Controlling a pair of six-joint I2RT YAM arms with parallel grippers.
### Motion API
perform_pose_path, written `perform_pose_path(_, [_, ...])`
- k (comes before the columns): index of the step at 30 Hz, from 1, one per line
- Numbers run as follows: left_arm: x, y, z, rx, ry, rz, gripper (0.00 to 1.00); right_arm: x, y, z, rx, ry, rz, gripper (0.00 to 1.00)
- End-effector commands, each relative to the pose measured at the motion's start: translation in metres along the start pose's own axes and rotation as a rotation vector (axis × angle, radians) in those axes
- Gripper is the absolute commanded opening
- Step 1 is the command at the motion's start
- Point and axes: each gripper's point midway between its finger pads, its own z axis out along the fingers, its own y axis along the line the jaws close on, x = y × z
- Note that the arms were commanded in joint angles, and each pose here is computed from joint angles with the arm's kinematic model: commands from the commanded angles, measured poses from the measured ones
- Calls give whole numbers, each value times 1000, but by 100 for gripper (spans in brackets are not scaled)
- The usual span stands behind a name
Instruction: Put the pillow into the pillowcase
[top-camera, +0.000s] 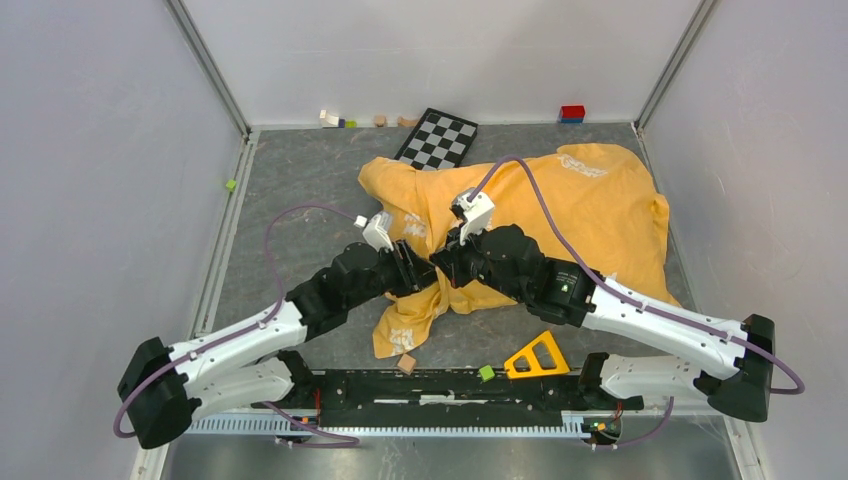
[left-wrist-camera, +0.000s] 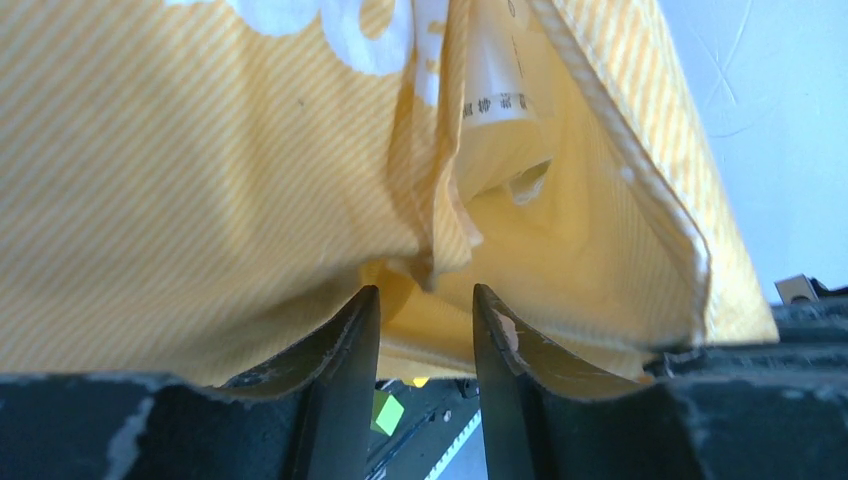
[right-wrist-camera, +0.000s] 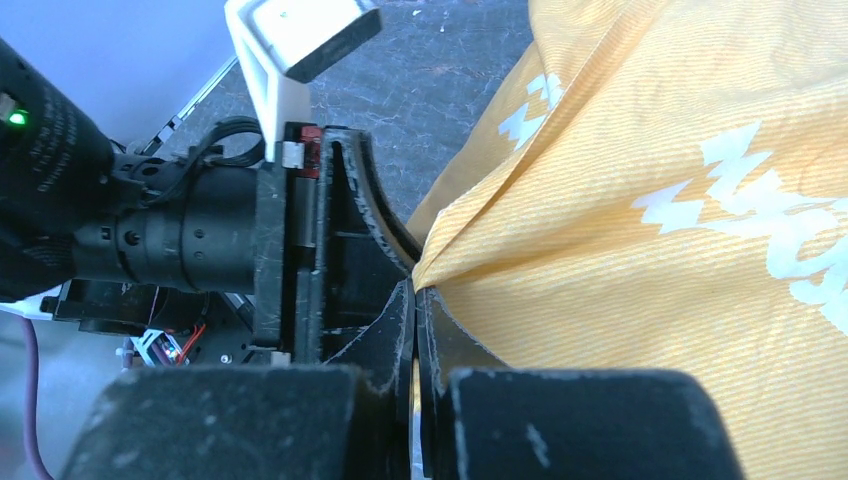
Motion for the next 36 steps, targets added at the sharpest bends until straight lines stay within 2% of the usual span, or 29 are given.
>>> perform_pose_path(1, [-3, 9, -19, -60, -9, 44, 47, -34, 12, -6, -33, -105, 24, 0])
perform_pose_path(3, [-11, 19, -28, -128, -45, 59, 52, -36, 14, -3, -38, -100, 19, 0])
perform_pose_path(6, [-23, 23, -42, -163, -106, 73, 52, -41, 18, -1, -47, -103, 14, 0])
perform_pose_path(12, [-47, 21, -47, -205, -172, 95, 45, -41, 22, 5, -55, -92, 9, 0])
perform_pose_path(19, [-57, -9, 5, -121, -118, 94, 26, -42, 21, 1, -55, -97, 19, 0])
perform_pose_path(23, [-46, -38, 36, 35, -49, 44, 24, -43, 20, 0, -51, -98, 19, 0])
perform_pose_path(27, [-27, -23, 58, 16, 19, -8, 23, -40, 19, 2, -46, -93, 20, 0])
perform_pose_path(31, [-25, -16, 49, 0, 8, -11, 25, -38, 19, 4, -47, -90, 21, 0])
perform_pose_path(36, [-39, -21, 6, -34, -45, 21, 28, -37, 20, 7, -45, -84, 17, 0])
